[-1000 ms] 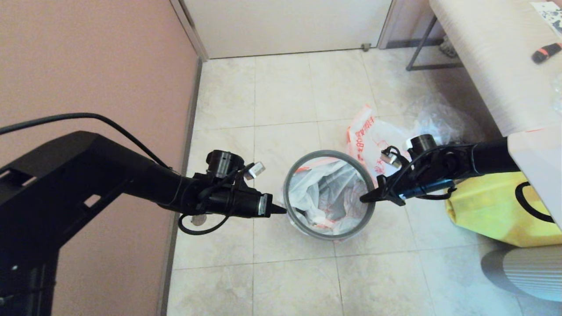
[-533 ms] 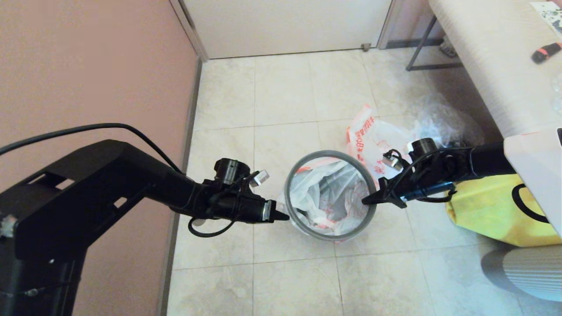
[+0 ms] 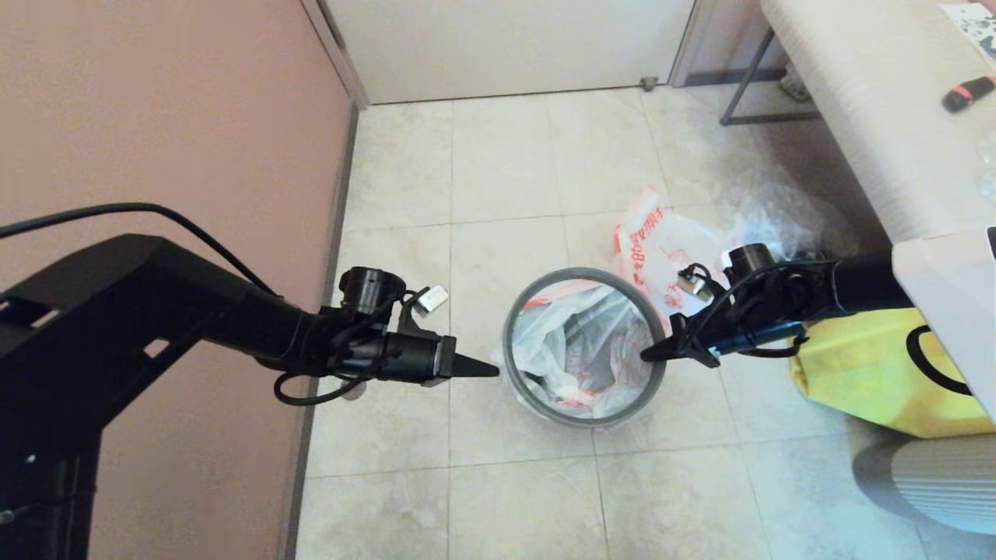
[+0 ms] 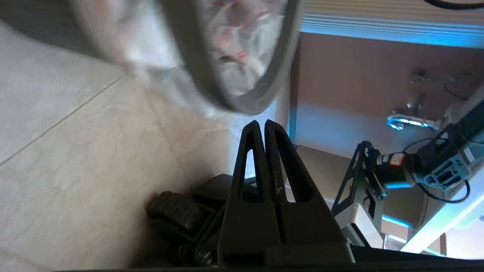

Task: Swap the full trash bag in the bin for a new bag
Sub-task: Place the trash can ring on the trash can

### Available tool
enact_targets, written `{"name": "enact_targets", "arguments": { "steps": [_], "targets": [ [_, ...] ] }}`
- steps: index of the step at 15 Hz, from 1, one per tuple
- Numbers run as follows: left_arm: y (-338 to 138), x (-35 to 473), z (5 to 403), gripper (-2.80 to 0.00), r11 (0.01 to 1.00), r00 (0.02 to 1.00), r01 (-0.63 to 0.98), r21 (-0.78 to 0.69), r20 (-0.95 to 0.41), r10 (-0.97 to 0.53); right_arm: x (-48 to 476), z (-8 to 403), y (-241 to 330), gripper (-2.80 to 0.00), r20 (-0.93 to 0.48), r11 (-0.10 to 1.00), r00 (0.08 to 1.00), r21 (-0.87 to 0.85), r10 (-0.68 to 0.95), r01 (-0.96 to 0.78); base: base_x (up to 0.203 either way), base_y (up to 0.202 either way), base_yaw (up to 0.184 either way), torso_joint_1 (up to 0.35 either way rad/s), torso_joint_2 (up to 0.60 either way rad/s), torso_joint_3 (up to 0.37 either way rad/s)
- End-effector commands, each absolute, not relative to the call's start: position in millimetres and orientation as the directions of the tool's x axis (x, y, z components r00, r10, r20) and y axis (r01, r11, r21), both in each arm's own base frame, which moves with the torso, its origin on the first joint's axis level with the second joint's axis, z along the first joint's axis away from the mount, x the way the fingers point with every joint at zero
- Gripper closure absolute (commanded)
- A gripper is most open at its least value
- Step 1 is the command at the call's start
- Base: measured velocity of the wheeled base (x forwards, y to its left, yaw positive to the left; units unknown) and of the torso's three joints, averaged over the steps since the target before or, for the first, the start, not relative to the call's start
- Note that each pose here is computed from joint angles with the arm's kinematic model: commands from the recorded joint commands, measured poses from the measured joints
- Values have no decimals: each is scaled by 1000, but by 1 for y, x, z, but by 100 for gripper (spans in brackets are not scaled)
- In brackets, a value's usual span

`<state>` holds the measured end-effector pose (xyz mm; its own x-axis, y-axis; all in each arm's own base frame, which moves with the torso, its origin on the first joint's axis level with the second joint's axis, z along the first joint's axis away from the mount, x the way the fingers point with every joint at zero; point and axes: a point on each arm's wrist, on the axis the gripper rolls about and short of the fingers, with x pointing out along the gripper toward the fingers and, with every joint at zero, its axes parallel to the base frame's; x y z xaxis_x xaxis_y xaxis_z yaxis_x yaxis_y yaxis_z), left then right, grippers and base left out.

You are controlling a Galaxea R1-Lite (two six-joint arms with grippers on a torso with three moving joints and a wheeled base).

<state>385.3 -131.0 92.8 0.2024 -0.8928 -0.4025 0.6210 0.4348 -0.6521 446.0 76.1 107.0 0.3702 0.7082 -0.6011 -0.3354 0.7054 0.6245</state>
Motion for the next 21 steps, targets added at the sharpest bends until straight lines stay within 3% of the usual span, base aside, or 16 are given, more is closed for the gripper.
{"name": "enact_targets", "arguments": {
  "steps": [1, 4, 9, 13, 17, 21],
  "targets": [
    [-141, 387, 88, 0, 416, 179, 630, -655, -399, -899, 446, 108, 76, 0, -598, 702, 369, 626, 711, -338, 0, 0, 0, 0, 0, 0],
    [-160, 390, 79, 0, 391, 164, 665, -636, -386, -908, 446, 109, 76, 0, -598, 703, 369, 615, 711, -357, 0, 0, 0, 0, 0, 0],
    [-174, 404, 40, 0, 457, 252, 663, -593, -398, -882, 450, 104, 77, 0, -598, 703, 369, 613, 711, -361, 0, 0, 0, 0, 0, 0],
    [-178, 404, 33, 0, 459, 246, 651, -604, -405, -881, 452, 103, 77, 0, -599, 704, 370, 612, 710, -360, 0, 0, 0, 0, 0, 0],
    [-177, 399, 52, 0, 454, 259, 666, -592, -387, -885, 444, 114, 78, 0, -600, 704, 368, 612, 710, -361, 0, 0, 0, 0, 0, 0],
    [-172, 368, 110, 0, 435, 287, 708, -557, -335, -897, 401, 182, 78, 0, -574, 716, 427, 566, 698, -409, 0, 0, 0, 0, 0, 0]
  ]
}}
